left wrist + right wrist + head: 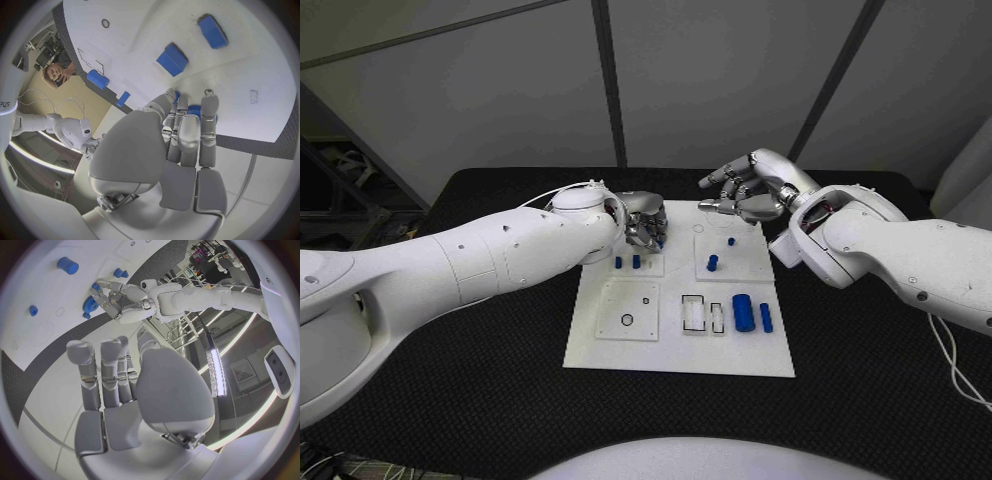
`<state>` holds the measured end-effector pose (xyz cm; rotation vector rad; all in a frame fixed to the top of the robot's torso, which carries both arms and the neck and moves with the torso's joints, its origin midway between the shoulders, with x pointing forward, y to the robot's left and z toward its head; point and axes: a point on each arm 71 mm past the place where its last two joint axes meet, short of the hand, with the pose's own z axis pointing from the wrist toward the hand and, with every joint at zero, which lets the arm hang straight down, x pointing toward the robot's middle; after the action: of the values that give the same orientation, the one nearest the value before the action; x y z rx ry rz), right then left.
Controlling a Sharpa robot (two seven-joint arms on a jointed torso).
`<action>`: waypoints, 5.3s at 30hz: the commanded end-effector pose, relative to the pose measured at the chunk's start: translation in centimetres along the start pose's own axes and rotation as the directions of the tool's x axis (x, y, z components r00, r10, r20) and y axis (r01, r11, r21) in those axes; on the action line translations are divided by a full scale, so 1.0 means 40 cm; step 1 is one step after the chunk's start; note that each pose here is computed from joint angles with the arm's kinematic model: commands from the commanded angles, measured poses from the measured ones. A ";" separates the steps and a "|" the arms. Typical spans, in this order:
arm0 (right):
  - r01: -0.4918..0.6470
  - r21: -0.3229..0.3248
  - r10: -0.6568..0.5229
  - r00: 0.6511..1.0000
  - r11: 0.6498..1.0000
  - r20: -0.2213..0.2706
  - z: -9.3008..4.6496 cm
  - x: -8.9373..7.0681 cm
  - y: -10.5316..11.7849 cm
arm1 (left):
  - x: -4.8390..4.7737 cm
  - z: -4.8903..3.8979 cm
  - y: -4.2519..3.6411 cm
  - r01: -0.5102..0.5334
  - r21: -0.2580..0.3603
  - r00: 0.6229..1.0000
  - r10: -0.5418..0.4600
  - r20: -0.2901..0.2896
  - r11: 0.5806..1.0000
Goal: Assemble the parts on the task board
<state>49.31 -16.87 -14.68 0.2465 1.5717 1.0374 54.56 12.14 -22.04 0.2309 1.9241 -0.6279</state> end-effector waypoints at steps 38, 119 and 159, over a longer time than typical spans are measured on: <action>0.003 0.001 -0.003 1.000 1.000 0.014 -0.004 -0.012 -0.006 | -0.071 -0.115 0.086 0.120 -0.056 0.991 -0.116 0.072 0.991; 0.010 0.014 -0.010 1.000 1.000 0.003 -0.002 -0.012 -0.012 | -0.018 -0.097 0.117 0.127 -0.122 0.992 -0.126 0.014 0.984; 0.657 0.068 -0.633 0.746 0.751 -0.209 0.003 0.025 -0.137 | -0.111 -0.299 0.224 0.831 0.230 0.424 -0.844 0.328 0.507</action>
<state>51.17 -19.50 -19.29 -0.2521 1.7091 0.4431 50.87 26.26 -17.68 -0.7180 1.6234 -1.1381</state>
